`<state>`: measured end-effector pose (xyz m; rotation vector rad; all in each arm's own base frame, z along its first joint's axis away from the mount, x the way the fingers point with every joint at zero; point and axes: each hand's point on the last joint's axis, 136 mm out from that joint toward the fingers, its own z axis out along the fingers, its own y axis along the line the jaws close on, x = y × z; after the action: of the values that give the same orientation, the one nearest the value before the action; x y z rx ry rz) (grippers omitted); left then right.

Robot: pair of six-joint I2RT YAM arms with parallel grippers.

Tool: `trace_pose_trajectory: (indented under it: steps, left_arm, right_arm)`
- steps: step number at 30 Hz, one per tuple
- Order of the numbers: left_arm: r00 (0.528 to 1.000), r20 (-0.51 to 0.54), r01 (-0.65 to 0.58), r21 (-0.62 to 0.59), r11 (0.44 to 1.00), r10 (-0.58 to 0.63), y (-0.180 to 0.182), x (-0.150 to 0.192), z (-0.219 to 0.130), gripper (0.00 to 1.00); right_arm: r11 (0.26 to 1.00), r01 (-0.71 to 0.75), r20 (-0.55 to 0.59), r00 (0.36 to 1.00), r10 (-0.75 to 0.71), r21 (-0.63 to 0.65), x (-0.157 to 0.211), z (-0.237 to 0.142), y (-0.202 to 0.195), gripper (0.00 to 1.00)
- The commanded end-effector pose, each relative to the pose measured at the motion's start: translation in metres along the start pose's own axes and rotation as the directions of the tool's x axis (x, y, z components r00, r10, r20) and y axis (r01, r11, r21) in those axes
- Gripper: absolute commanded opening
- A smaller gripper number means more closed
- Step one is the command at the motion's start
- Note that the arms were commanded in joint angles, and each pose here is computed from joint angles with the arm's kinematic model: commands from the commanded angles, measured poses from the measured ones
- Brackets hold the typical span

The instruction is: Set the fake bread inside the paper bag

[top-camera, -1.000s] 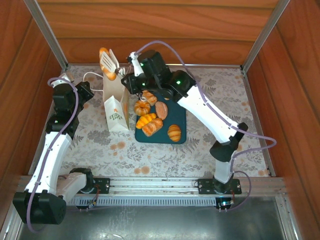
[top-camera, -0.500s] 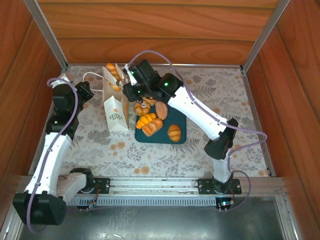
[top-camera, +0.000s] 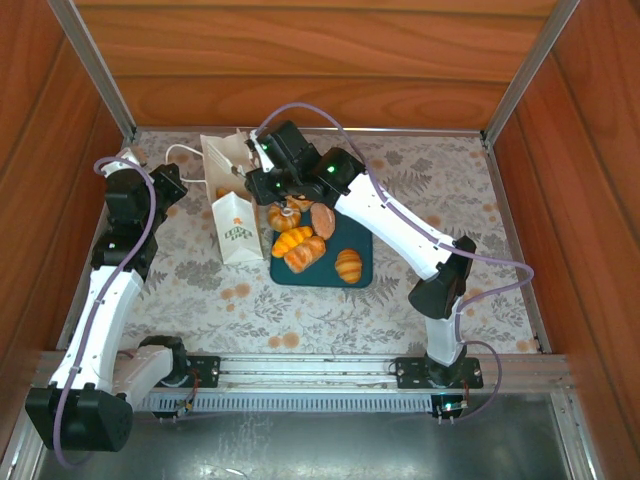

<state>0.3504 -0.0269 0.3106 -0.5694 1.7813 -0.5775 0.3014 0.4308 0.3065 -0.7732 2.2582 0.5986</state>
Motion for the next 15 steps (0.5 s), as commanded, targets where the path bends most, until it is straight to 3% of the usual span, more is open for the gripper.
trace_pose_trajectory:
  steps: [1,15]
  left_arm:
    - [1.0,0.02,0.006,0.005,1.0,-0.006,0.001,-0.005,-0.004,0.0]
    - [1.0,0.018,0.004,0.005,1.0,-0.004,0.002,-0.003,-0.005,0.0]
  right_arm:
    - [0.997,0.001,0.129,0.992,0.009,-0.078,-0.035,-0.043,0.02,0.5]
    - [0.99,-0.045,0.315,0.945,0.085,-0.133,-0.068,-0.129,0.018,0.47]
